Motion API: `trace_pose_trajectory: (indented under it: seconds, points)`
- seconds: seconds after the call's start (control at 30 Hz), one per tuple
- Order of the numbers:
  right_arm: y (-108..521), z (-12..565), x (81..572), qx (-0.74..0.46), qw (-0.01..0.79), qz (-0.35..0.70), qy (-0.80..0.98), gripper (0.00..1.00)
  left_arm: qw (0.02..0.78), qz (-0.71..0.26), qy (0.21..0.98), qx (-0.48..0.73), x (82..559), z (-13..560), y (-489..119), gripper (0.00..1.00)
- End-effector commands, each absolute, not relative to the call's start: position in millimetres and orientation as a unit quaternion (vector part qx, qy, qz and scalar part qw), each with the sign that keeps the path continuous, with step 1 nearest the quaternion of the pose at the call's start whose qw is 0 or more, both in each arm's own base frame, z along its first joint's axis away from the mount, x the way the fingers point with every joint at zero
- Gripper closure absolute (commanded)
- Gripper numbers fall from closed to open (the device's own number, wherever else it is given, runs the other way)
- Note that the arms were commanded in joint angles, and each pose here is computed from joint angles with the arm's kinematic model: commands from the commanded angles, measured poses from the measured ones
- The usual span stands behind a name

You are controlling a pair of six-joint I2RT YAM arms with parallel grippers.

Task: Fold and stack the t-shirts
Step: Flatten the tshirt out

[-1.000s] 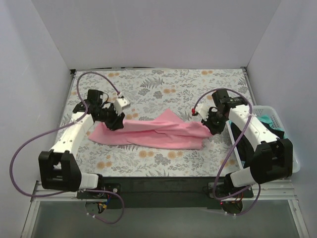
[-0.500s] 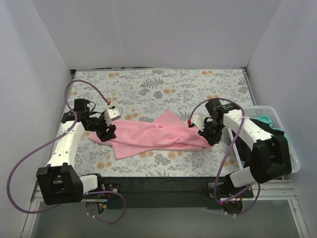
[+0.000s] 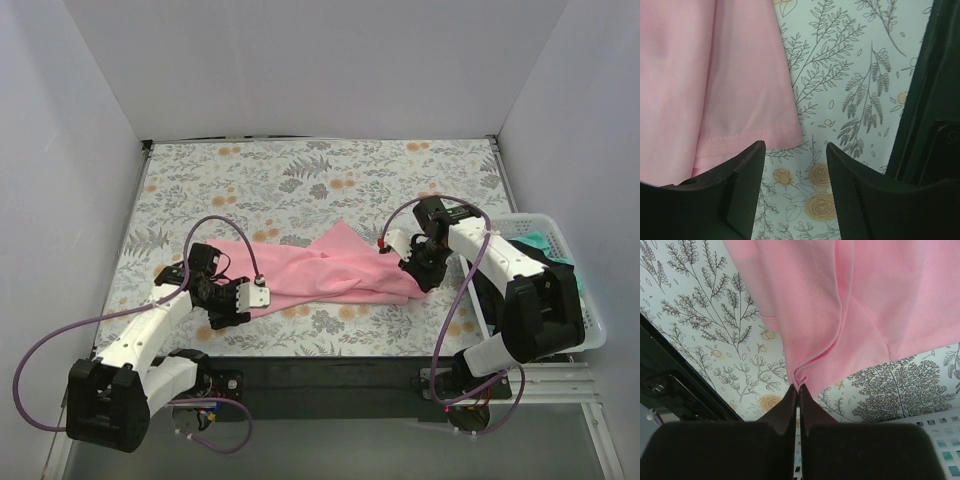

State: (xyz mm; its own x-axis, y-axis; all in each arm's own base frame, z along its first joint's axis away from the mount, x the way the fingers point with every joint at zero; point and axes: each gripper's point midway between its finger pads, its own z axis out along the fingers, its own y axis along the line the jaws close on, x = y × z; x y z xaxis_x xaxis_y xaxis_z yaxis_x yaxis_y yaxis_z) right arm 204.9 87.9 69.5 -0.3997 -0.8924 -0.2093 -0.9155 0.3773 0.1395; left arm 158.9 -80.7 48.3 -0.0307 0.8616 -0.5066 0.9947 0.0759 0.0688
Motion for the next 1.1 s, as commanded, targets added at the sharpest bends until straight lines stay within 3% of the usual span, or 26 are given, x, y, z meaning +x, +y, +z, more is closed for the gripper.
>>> trace_pose_trajectory:
  seconds: [0.0,0.13,0.43,0.8,0.97,1.07]
  points:
    - [96,80,217,-0.545,0.071,0.118,0.827,0.99,0.242,-0.097,0.702,0.663,187,48,-77,0.48]
    - [95,81,220,-0.543,0.072,0.114,0.829,0.99,0.234,-0.096,0.697,0.671,186,41,-80,0.49]
    - [94,79,220,-0.541,0.066,0.111,0.831,0.99,0.214,-0.106,0.68,0.693,168,29,-82,0.6]
    - [97,78,223,-0.536,0.064,0.115,0.834,0.99,0.187,-0.09,0.696,0.688,166,6,-79,0.63]
    - [99,85,230,-0.533,0.078,0.112,0.835,0.99,0.192,-0.068,0.715,0.669,172,8,-74,1.0]
    - [106,103,248,-0.528,0.118,0.105,0.835,0.99,0.232,-0.065,0.755,0.61,200,39,-80,1.0]
